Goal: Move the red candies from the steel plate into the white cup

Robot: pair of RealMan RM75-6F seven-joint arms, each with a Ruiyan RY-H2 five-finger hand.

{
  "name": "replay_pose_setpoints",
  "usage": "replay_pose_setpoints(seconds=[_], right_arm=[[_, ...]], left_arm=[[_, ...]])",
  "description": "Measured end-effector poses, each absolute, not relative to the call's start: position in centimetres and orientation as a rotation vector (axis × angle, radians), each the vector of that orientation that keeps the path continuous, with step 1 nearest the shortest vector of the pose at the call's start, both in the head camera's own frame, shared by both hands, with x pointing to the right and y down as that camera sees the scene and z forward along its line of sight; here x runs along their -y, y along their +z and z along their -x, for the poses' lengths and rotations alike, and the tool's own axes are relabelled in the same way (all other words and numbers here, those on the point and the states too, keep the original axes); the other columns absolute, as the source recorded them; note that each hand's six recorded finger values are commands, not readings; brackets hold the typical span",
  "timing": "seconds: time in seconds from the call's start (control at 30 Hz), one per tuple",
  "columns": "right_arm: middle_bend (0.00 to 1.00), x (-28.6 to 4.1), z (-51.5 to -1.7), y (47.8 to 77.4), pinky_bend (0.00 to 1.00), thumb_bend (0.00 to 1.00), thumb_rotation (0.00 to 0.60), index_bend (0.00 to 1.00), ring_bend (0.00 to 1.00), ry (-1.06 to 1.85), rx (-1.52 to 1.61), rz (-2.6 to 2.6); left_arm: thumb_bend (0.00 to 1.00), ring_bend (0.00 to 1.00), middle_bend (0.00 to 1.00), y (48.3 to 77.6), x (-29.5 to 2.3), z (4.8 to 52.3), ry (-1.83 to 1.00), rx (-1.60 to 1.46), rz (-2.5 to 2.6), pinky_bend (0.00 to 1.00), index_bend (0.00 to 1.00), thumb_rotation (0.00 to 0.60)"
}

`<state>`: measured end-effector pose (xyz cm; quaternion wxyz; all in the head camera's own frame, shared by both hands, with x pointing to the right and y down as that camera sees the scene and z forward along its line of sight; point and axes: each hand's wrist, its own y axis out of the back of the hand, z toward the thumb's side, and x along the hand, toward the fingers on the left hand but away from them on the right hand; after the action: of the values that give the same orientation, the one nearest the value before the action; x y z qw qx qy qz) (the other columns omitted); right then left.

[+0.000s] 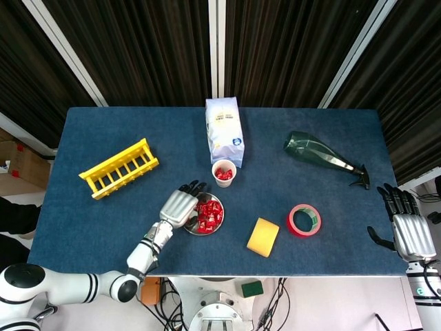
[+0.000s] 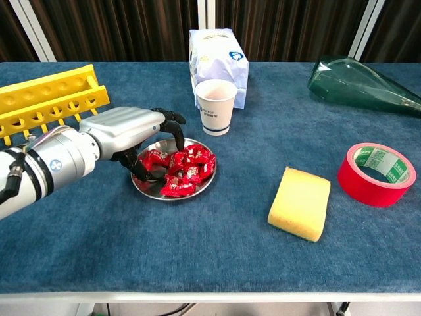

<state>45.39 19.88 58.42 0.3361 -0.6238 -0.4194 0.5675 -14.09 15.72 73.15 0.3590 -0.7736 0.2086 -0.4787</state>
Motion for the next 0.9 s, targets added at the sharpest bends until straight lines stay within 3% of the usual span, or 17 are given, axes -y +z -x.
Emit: replay_pose_setpoints(seconds=[0.9], right_arm=[[0.00, -19.93, -45.34, 58.38, 0.00, 0.29, 0.600, 0.00, 0.00, 1.476, 1.093, 1.628]], left_arm=[[0.38, 0.02, 0.11, 73.30, -15.80, 14.06, -1.228, -0.565, 2.001, 0.20, 0.58, 0.600]])
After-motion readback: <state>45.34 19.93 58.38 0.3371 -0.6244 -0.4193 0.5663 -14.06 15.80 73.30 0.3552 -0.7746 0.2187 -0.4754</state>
